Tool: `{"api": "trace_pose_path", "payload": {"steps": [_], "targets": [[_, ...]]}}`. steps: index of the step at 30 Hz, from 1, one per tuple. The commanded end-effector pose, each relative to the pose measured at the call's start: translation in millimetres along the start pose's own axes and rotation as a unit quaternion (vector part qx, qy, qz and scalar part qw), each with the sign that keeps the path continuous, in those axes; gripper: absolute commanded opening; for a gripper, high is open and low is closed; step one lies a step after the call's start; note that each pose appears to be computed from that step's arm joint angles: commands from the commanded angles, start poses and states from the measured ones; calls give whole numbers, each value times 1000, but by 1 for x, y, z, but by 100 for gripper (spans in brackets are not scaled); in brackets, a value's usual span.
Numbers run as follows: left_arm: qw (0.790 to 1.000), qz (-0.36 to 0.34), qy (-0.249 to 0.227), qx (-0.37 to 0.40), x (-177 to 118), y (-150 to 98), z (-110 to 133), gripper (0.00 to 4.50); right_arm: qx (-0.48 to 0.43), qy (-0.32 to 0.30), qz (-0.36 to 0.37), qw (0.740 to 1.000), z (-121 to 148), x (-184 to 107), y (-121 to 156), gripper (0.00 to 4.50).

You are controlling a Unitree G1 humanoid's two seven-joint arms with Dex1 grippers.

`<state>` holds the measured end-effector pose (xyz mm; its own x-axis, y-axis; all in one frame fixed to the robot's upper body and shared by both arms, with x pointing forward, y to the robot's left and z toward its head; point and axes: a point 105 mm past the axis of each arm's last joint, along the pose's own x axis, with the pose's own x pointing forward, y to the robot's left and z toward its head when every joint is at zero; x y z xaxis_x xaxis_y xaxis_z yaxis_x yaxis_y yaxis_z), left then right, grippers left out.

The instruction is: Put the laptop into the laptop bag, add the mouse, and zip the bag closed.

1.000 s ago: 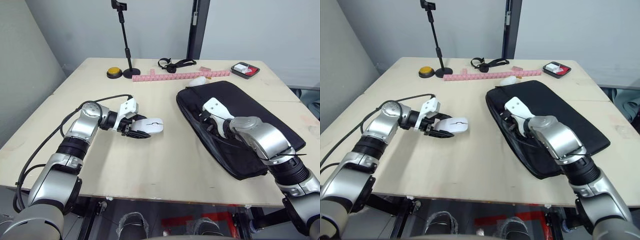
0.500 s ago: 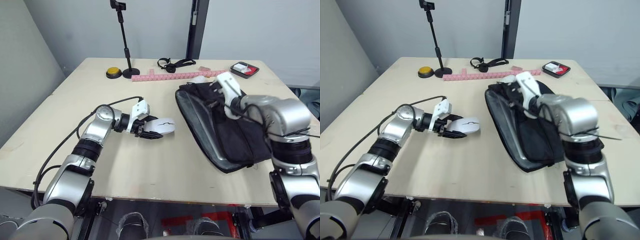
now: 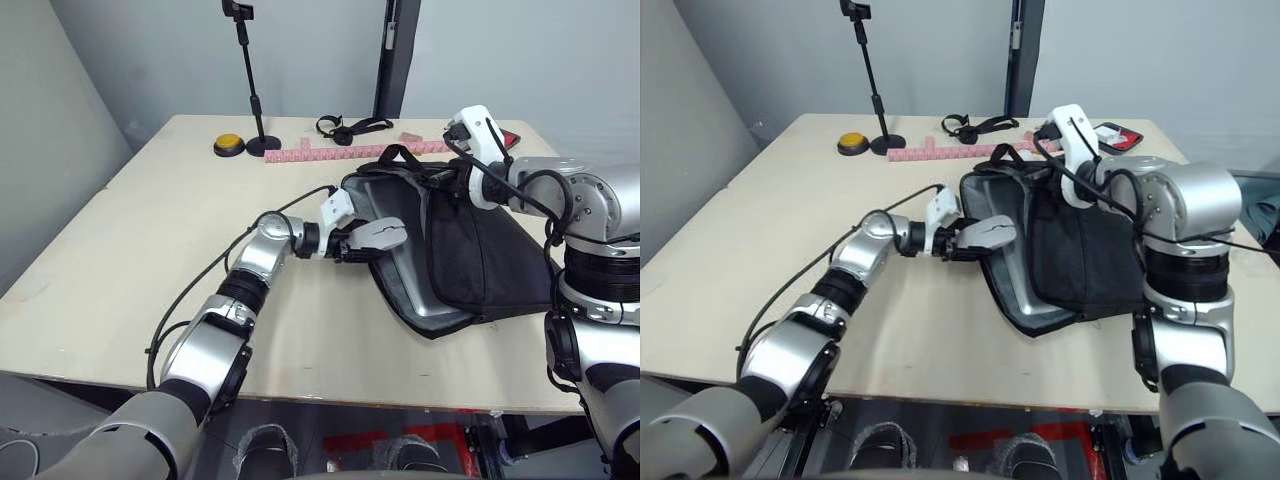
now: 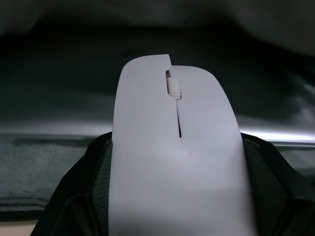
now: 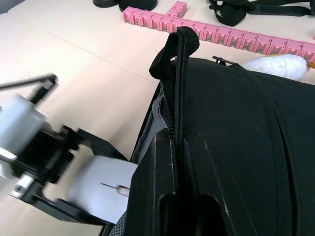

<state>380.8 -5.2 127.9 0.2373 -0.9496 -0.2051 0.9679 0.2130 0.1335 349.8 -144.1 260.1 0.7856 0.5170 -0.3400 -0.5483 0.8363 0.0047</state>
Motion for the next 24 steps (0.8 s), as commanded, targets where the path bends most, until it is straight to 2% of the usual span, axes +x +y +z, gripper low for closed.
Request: {"api": "trace_pose_path", "payload": {"steps": [1,3,7,14,20,24], "targets": [[999,21,-9,32,10,7,13,287,-26,-61,7,998,30,-14,7,2],[999,37,-10,33,15,10,12,287,-26,-61,7,998,30,-14,8,2],[997,48,-56,-8,29,9,23,287,-26,-61,2,998,30,-15,8,2],[998,31,-58,-16,47,-1,26,287,-24,-61,4,998,30,-15,12,2],[995,52,-70,-48,64,-4,34,287,-23,-64,6,998,31,-14,17,2],[995,61,-60,-49,77,-10,35,287,-22,-66,6,998,32,-15,19,2]]}}
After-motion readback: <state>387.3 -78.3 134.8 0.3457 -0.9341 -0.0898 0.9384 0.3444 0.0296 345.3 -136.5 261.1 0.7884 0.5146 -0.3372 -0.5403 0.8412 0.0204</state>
